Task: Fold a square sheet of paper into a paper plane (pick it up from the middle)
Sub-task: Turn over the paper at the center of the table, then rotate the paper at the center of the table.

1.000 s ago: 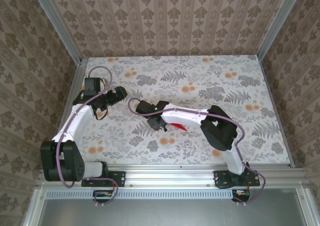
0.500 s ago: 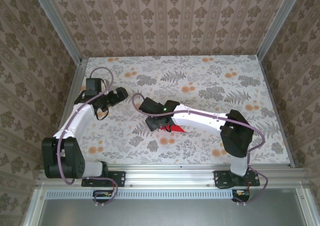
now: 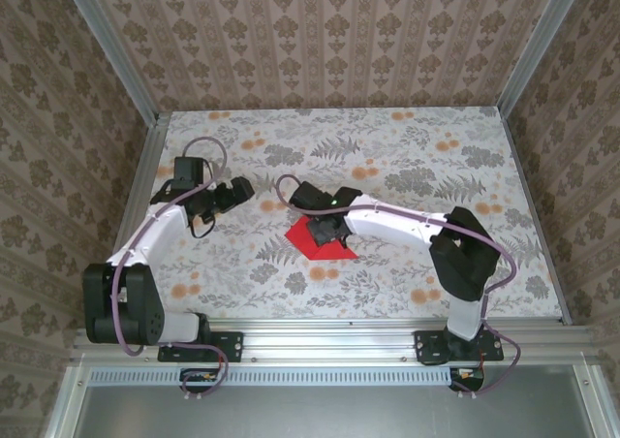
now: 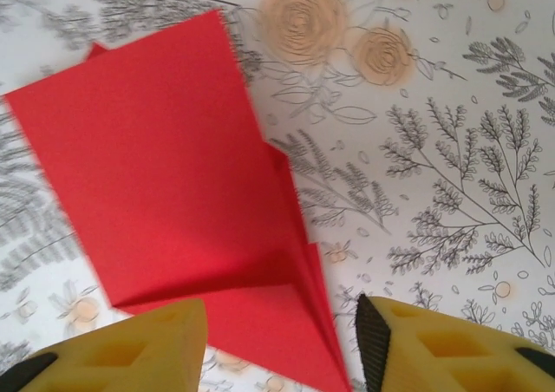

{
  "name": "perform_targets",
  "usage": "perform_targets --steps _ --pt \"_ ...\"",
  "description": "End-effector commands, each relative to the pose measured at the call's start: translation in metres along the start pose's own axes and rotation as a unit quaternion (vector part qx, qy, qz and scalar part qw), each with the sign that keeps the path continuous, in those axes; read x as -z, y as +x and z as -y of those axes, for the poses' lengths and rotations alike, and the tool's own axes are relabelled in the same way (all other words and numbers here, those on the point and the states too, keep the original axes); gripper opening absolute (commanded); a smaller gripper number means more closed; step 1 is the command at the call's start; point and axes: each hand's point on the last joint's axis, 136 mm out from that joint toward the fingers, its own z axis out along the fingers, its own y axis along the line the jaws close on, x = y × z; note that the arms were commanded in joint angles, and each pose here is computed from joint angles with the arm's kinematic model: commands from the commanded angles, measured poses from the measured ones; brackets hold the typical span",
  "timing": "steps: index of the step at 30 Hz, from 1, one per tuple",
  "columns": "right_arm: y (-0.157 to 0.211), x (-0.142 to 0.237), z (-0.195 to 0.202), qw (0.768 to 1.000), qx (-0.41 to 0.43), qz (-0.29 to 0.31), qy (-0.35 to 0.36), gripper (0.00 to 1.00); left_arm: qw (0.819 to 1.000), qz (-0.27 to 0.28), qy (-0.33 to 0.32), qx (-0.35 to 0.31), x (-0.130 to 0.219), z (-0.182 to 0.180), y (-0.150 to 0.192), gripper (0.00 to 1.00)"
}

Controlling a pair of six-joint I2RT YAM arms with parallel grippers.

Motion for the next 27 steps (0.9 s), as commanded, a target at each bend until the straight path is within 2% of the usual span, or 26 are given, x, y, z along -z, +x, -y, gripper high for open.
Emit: perform_targets --steps 1,12,21,27 --pt "0.011 -0.023 -0.002 0.998 0.026 -0.041 -0.036 0.49 1.0 -0.017 0.008 0.006 -0.009 0.002 0.01 1.0" --pt "0.029 -0.04 0.008 0.993 0.022 -0.089 -0.074 0.49 0.999 -0.037 0.011 -0.005 -0.018 0.011 0.024 1.0" --pt "0.014 -0.013 0.004 0.991 0.001 -0.042 -0.129 0.55 0.999 -0.044 0.009 -0.008 -0.022 0.012 0.027 1.0" --pt "0.034 -0.018 0.006 0.99 0.016 -0.066 -0.127 0.54 0.999 -0.045 0.008 -0.009 -0.023 0.013 0.027 1.0"
